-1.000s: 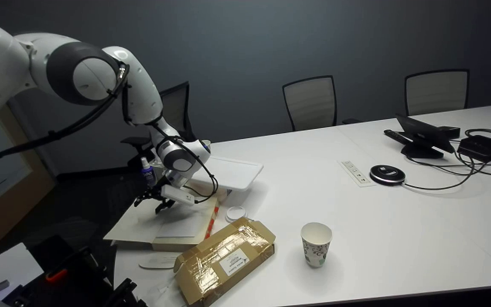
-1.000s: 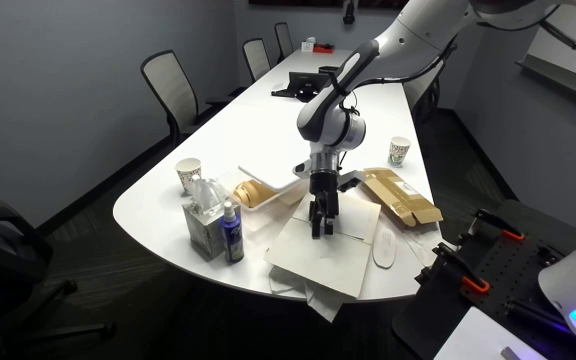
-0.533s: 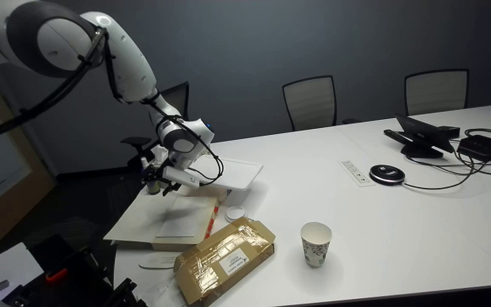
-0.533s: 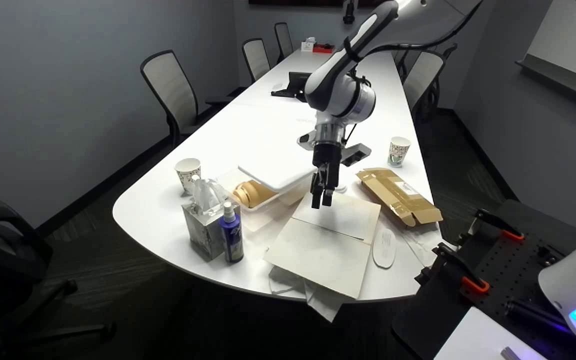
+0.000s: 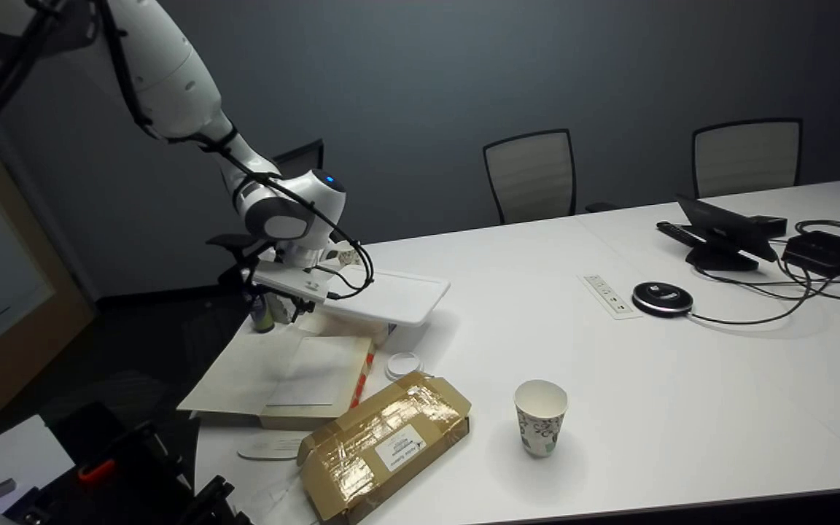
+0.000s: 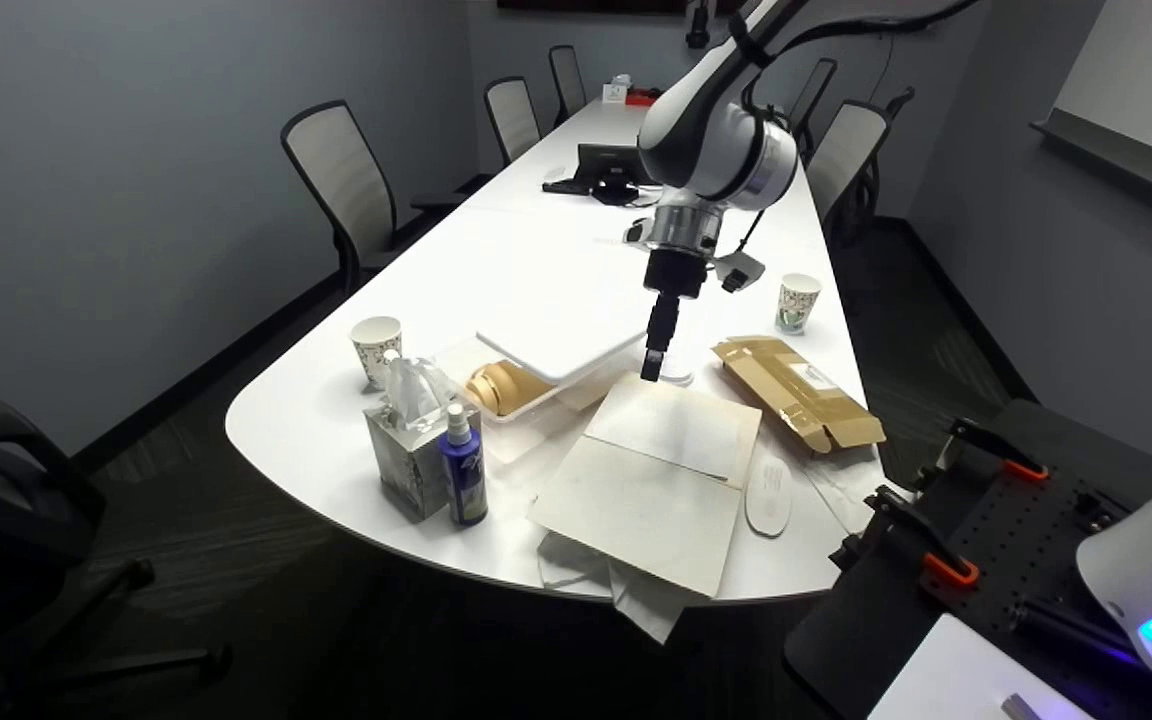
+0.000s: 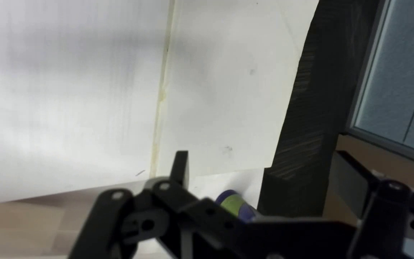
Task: Open the book
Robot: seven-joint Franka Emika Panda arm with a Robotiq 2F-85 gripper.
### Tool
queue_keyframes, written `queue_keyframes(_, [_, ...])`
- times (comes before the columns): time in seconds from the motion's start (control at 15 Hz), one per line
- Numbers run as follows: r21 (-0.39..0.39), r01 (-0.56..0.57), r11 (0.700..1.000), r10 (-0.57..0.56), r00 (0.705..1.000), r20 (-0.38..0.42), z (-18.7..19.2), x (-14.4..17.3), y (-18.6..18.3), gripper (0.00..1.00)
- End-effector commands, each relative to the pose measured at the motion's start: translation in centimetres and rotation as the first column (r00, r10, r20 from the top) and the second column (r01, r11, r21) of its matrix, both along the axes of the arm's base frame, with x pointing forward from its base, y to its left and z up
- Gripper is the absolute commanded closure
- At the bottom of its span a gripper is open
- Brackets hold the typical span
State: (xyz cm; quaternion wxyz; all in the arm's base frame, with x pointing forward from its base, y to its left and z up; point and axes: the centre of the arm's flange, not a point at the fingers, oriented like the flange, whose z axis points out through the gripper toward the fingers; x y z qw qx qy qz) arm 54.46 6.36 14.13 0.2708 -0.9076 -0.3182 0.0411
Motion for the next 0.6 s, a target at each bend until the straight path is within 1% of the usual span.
queue_keyframes(0.0, [-0.122,0.155,0.98,-0.156,0.988,0.001,2.3,-3.0,0.3,0.0])
queue_keyframes(0.13, [-0.175,0.24,0.955,-0.244,0.97,-0.001,3.0,-3.3,0.0,0.0])
queue_keyframes(0.27, [-0.215,0.293,0.932,-0.3,0.954,-0.001,3.7,-3.5,-0.3,0.0])
queue_keyframes(0.4, [-0.242,0.325,0.914,-0.336,0.942,-0.004,4.1,-3.5,-0.6,0.0])
queue_keyframes(0.53, [-0.259,0.34,0.904,-0.354,0.935,-0.01,4.8,-3.2,-0.9,0.0])
